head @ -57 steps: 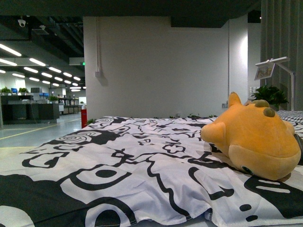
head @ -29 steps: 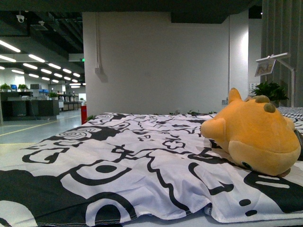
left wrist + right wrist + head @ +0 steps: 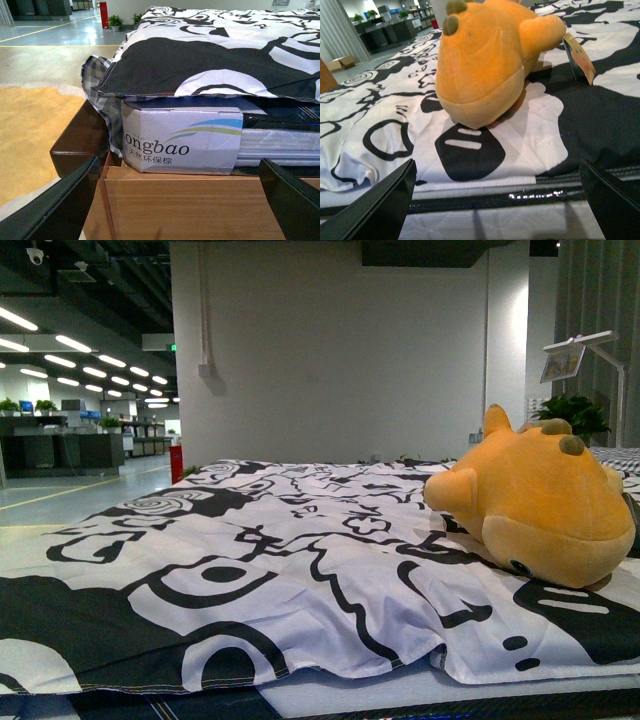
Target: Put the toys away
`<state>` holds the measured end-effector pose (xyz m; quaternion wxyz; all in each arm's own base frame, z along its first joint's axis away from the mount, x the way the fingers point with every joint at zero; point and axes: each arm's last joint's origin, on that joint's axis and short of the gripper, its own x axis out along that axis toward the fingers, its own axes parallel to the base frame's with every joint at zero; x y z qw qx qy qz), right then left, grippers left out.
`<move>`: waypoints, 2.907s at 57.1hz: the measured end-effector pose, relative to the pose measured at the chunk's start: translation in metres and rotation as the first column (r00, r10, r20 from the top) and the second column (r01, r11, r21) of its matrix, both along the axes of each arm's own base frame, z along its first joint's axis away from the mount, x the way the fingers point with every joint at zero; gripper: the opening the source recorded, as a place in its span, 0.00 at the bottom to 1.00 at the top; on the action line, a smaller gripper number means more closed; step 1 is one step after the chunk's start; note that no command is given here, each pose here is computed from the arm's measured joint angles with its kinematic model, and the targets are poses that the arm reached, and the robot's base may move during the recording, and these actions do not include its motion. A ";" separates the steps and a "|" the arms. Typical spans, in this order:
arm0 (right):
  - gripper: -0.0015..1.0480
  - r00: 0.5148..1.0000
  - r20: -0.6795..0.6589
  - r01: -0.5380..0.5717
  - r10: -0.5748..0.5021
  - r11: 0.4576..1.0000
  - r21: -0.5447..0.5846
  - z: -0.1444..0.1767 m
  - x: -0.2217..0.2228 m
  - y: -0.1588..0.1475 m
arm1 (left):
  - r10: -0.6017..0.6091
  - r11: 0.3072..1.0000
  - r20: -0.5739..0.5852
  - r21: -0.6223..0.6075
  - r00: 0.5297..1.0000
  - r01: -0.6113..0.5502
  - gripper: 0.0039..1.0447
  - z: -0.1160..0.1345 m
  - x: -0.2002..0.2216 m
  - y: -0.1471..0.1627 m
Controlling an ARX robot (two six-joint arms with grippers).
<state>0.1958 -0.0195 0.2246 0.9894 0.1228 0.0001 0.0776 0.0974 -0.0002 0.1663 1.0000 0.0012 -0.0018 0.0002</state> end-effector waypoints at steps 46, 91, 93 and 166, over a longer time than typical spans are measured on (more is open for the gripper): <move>0.94 0.996 0.087 0.017 -0.012 0.999 -0.051 0.030 0.069 0.033 | 0.000 1.000 0.000 0.000 1.000 0.000 0.94 0.000 0.000 0.000; 0.94 0.986 0.168 0.022 -0.001 0.992 -0.122 0.043 0.109 0.075 | 0.000 1.000 0.000 0.000 1.000 0.000 0.94 0.000 0.000 0.000; 0.94 0.985 0.174 0.020 0.002 0.992 -0.126 0.044 0.110 0.078 | 0.000 1.000 0.000 0.000 1.000 0.000 0.94 0.000 0.000 0.000; 0.94 0.935 0.325 0.233 -0.138 0.934 -0.272 0.048 0.140 0.103 | 0.000 1.000 0.000 0.000 1.000 0.000 0.94 0.000 0.000 0.000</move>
